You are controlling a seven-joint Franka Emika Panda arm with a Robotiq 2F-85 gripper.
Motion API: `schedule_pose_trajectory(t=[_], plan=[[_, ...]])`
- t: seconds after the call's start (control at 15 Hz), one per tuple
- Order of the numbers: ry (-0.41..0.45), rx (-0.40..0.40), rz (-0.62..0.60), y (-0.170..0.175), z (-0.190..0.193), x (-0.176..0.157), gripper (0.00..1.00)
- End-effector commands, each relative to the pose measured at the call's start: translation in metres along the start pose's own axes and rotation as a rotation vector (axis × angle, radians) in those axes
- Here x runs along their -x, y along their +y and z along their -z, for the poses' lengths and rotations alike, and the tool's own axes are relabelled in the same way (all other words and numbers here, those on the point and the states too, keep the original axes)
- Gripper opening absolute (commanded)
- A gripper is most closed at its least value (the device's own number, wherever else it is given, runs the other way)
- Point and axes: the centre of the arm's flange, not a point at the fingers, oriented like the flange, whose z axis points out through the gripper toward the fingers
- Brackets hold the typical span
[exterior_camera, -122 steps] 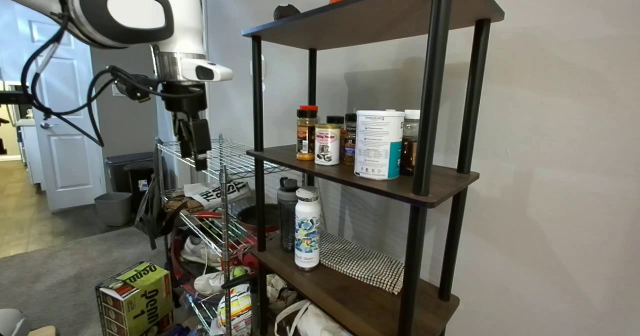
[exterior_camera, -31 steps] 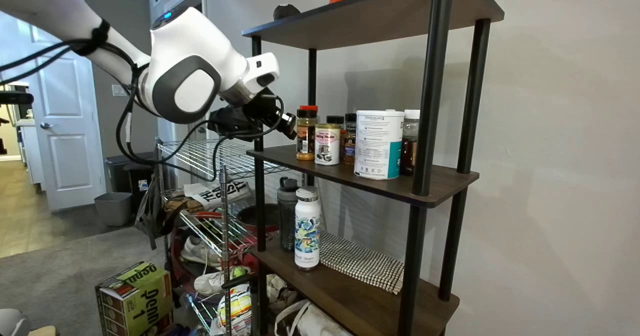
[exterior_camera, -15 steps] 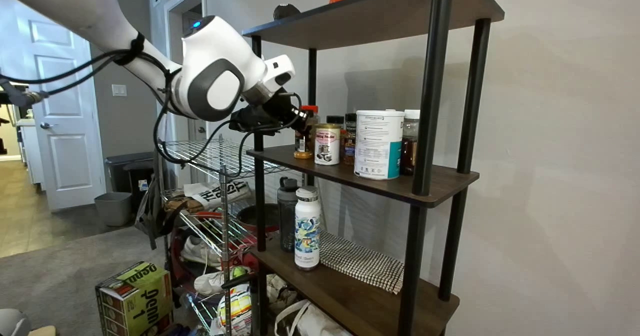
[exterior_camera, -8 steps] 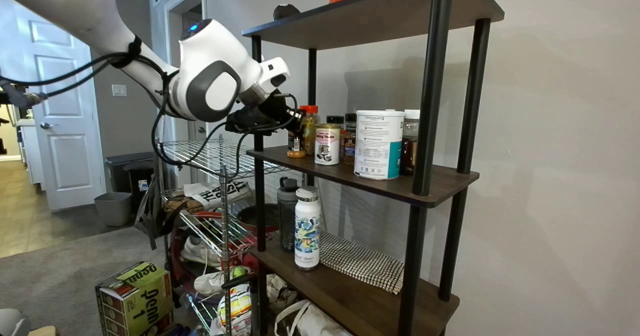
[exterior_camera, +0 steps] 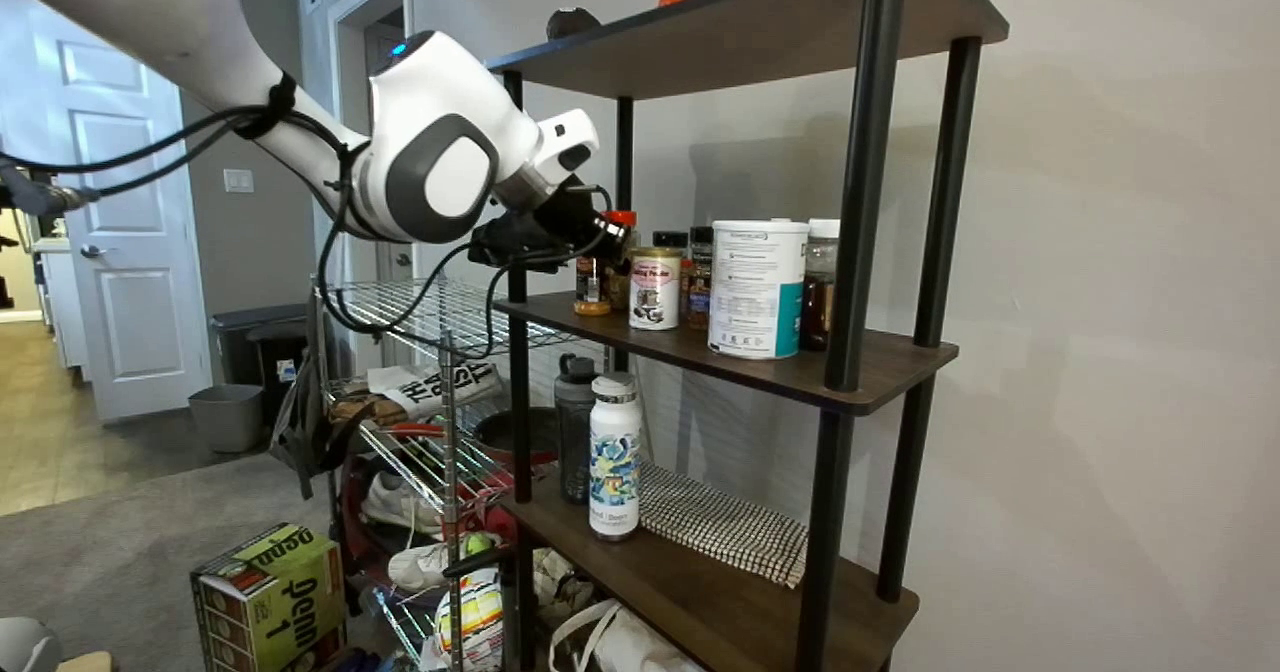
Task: Push the bottles aside, then move the small container to the top shelf
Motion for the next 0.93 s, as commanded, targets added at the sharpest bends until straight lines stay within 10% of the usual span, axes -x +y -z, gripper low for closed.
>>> schedule_pose_trajectory(t=[0.0,0.87], plan=[[0.015,0.015,-0.008,-0.020,0.000,-0.005,0.00],[0.023,-0.058,0.085,-0.081,0.005,-0.004,0.00]])
